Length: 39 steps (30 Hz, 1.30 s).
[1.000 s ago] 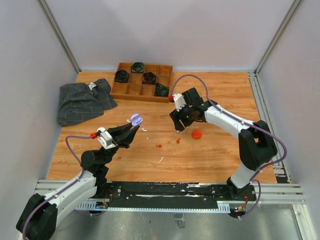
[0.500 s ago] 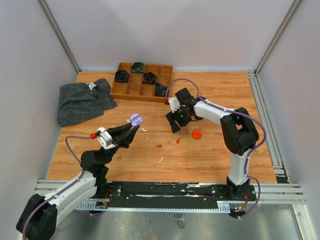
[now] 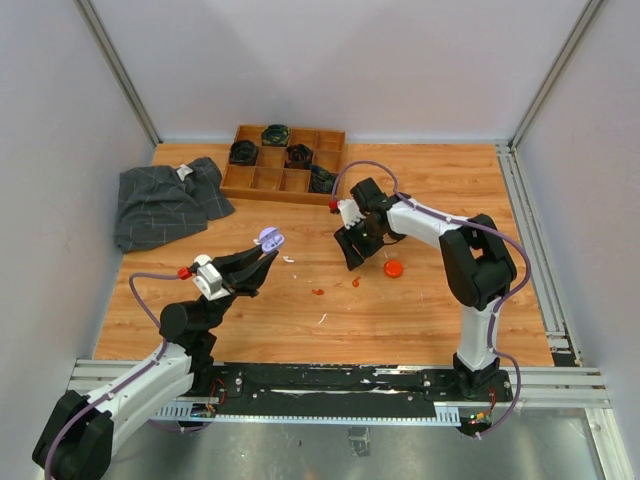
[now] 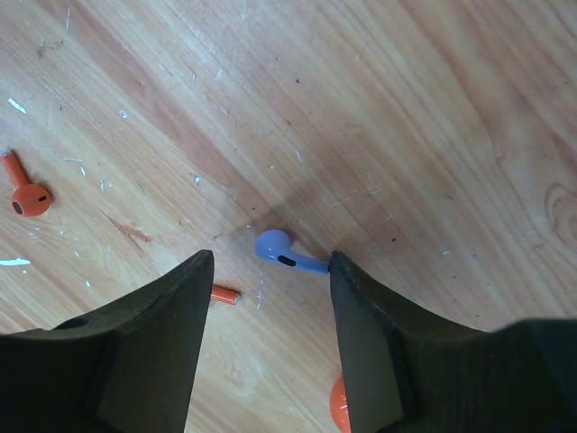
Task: Insert the wireless bluetooth earbuds into the charging case
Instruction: Pick up the earbud from the center of the board.
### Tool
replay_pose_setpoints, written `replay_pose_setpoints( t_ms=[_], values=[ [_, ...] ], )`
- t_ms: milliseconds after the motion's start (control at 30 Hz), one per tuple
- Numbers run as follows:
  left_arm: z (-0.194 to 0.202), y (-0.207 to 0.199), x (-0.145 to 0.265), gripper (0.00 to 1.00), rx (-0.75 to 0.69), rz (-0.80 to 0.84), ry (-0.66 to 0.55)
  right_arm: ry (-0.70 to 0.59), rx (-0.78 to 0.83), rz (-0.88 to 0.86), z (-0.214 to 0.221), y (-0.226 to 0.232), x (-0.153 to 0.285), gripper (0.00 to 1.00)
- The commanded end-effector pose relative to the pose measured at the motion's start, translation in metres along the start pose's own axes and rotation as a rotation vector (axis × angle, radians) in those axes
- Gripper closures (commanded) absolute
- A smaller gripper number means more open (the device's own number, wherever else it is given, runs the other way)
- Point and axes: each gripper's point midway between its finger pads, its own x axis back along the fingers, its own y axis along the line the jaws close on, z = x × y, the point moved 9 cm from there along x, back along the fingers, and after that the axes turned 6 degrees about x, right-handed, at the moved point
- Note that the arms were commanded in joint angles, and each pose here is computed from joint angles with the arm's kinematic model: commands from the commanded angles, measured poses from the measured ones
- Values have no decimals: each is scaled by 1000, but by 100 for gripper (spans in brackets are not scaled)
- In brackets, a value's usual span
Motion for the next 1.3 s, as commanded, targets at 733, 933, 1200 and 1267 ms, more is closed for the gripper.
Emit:
replay_pose_setpoints(
  t_ms=[733,933,1200,1267],
  values=[
    [35,0,33,100,31,-30,101,192,120,182,-21,18,9,55],
    [35,0,32,100,35,-26,105,215,154,176,-26,22,2,58],
    [35,0,31,100,37,-27,117,259,172,176,-24,22,-11,61],
    [36,0,31,100,37,-27,119,269,178,177,-23,22,-14,62]
  ],
)
